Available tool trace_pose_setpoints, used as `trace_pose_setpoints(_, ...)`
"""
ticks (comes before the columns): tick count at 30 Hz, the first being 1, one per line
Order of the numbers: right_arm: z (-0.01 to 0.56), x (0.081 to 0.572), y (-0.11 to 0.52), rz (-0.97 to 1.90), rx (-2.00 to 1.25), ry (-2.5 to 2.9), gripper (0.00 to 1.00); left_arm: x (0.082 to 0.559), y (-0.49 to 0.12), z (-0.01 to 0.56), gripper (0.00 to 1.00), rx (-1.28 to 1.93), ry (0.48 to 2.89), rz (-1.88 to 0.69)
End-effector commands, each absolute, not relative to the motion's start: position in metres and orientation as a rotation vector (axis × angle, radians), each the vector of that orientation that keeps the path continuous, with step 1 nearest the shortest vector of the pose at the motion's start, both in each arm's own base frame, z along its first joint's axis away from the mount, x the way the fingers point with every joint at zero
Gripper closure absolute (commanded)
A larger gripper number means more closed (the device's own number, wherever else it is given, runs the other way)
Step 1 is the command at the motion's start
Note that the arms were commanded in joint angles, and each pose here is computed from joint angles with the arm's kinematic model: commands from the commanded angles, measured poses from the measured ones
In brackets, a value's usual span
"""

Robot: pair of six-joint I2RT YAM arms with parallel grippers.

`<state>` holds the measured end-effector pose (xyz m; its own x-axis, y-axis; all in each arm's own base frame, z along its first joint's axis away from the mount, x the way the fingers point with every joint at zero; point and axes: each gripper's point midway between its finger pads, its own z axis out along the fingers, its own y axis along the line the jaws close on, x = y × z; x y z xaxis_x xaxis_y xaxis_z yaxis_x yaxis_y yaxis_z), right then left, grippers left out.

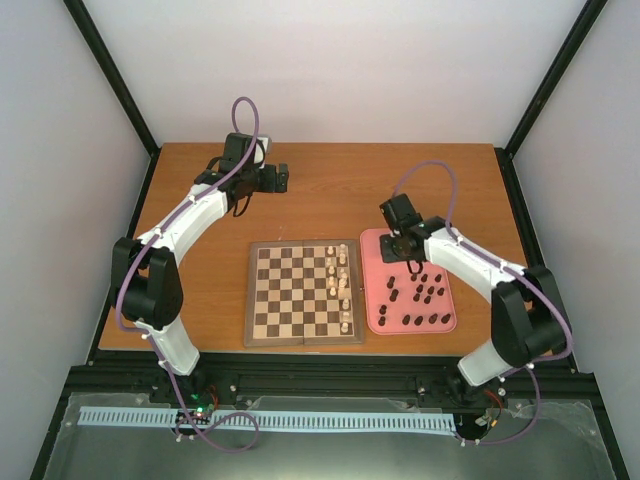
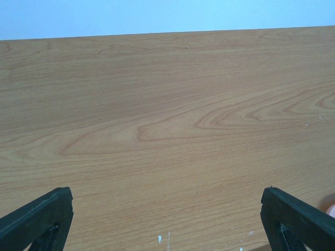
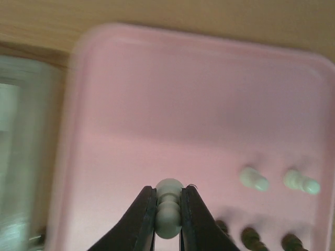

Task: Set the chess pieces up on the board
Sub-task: Pick up the chess piece from the storage box, then place the chess piece on the chessboard.

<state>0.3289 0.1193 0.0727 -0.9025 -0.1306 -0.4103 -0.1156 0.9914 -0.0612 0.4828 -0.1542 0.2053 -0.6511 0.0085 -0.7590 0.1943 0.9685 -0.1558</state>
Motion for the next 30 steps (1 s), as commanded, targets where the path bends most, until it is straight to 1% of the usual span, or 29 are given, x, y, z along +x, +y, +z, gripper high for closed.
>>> trace_pose_setpoints(1, 0.128, 0.318, 0.169, 0.074, -0.337, 2.607, 0.92, 0.491, -0.152, 0.221, 0.00, 0.122, 2.235, -0.286)
trace_pose_setpoints(5, 0.146, 0.291, 0.216, 0.146, -0.503, 2.566, 0.91, 0.490, -0.152, 0.222, 0.00, 0.122, 2.234, -0.287)
trace_pose_setpoints(9, 0.150, 0.262, 0.249, 0.188, -0.632, 2.548, 0.91, 0.490, -0.151, 0.222, 0.00, 0.120, 2.233, -0.285)
trace_pose_setpoints(16, 0.138, 0.221, 0.291, 0.240, -0.800, 2.550, 0.92, 0.489, -0.151, 0.225, 0.00, 0.119, 2.228, -0.288)
trace_pose_setpoints(23, 0.119, 0.196, 0.317, 0.282, -0.897, 2.571, 0.91, 0.489, -0.152, 0.225, 0.00, 0.121, 2.227, -0.291)
trace_pose_setpoints(30, 0.100, 0.183, 0.319, 0.284, -0.921, 2.611, 0.91, 0.490, -0.152, 0.224, 0.00, 0.120, 2.228, -0.293)
